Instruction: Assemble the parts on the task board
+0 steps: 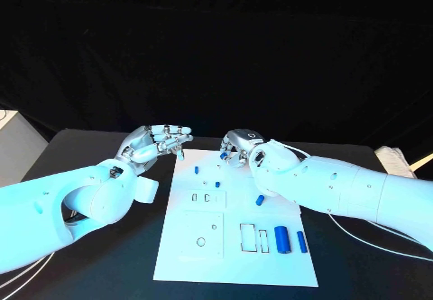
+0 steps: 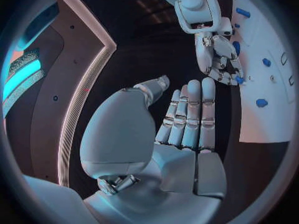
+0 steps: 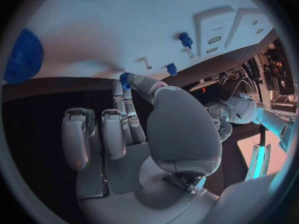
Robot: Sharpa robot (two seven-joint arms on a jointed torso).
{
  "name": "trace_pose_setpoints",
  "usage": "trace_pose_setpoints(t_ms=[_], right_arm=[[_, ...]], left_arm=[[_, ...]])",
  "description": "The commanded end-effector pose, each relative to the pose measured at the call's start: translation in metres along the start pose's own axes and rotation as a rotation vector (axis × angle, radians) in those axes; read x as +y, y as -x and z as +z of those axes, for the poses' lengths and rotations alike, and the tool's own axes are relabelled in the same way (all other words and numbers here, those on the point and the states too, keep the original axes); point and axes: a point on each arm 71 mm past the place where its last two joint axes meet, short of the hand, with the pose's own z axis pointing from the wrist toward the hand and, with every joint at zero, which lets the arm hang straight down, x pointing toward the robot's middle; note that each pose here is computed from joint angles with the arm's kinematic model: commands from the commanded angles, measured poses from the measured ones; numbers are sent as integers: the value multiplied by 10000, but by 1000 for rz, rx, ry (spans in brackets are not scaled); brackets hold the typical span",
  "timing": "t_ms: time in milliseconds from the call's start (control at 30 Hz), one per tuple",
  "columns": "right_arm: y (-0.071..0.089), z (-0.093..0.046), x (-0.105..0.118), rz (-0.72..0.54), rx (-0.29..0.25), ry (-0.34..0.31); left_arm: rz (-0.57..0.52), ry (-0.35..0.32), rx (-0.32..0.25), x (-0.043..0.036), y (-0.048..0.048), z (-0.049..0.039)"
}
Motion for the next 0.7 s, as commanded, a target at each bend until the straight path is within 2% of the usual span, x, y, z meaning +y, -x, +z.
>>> trace_pose_setpoints(t_ms=[33,400,700], right_arm=[[-30,0,5,-16,23,3],[-47,19,12,-16,34,3],[-53,55,14,-20,21,0]], left_arm=[[-9,-9,26,-20,-29,8],[-8,-7,27,-26,-29,13],[-8,-6,27,-27,-27,15]])
